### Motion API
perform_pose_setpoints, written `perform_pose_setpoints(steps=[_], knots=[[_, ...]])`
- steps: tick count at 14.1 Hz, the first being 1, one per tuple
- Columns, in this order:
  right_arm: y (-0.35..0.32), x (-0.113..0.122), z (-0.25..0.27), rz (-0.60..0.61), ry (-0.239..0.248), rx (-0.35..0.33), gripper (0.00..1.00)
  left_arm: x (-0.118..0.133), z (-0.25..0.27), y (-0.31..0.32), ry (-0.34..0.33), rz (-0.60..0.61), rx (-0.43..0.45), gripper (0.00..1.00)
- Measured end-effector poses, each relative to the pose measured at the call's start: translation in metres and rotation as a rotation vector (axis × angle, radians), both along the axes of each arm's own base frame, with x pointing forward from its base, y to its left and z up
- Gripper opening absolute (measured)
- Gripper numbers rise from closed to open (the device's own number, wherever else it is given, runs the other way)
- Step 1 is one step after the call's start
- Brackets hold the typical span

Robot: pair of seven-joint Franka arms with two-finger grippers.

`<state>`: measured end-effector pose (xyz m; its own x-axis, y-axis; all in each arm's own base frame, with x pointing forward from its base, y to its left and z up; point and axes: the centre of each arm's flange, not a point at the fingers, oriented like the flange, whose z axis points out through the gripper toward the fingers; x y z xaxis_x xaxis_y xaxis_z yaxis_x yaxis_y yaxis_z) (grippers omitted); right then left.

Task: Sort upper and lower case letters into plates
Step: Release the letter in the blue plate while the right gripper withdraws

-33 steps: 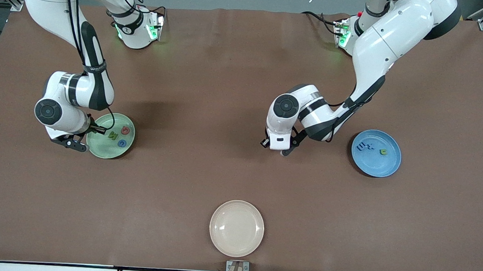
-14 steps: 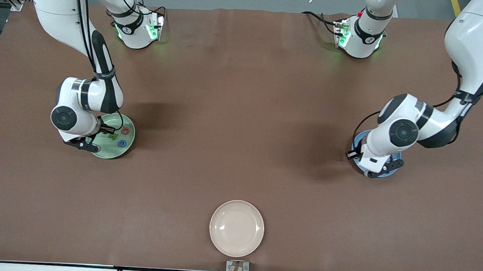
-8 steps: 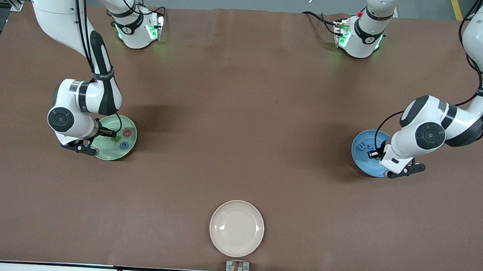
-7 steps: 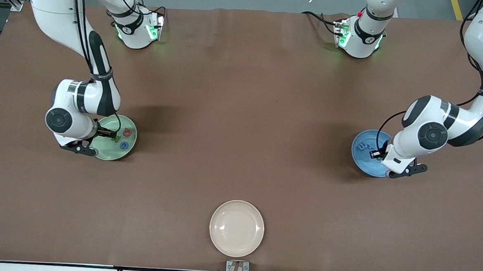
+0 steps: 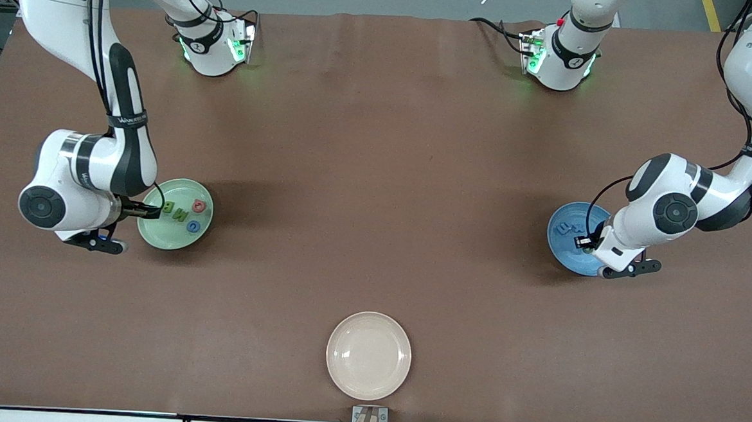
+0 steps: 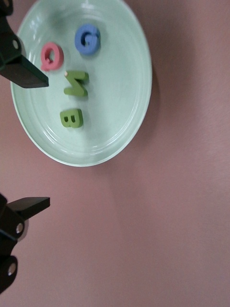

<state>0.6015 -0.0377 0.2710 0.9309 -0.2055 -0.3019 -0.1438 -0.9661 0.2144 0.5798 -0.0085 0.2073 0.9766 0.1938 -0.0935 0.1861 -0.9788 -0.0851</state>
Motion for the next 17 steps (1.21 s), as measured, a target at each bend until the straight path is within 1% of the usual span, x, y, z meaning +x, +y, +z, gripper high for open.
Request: perform_pose_setpoints(steps=[4,7,9,10,12,13,14,17], knots=[[0.011,0.026,0.076,0.037,-0.034,0.029,1.00,0.000,-0.006,0.001,0.000,-0.005,-0.005,0.36],[0.002,0.041,0.143,0.092,-0.077,0.057,1.00,0.000,-0.010,0.006,-0.012,-0.008,0.000,0.36],[-0.018,0.043,0.178,0.114,-0.112,0.082,1.00,0.000,-0.013,0.008,-0.011,-0.008,0.000,0.36],[-0.030,0.040,0.192,0.112,-0.129,0.103,1.00,0.000,-0.014,0.008,-0.010,-0.009,-0.001,0.36],[-0.050,0.028,0.215,0.087,-0.142,0.161,1.00,0.000,-0.014,0.008,-0.011,-0.010,-0.002,0.37],[-0.057,0.022,0.226,0.074,-0.152,0.187,1.00,0.000,-0.014,0.008,-0.013,-0.010,-0.002,0.41],[-0.061,0.018,0.238,0.071,-0.167,0.205,1.00,0.001,-0.014,0.009,-0.015,-0.009,-0.003,0.50],[-0.053,0.018,0.264,0.091,-0.213,0.215,1.00,0.005,-0.011,0.011,-0.024,-0.004,-0.002,0.81]])
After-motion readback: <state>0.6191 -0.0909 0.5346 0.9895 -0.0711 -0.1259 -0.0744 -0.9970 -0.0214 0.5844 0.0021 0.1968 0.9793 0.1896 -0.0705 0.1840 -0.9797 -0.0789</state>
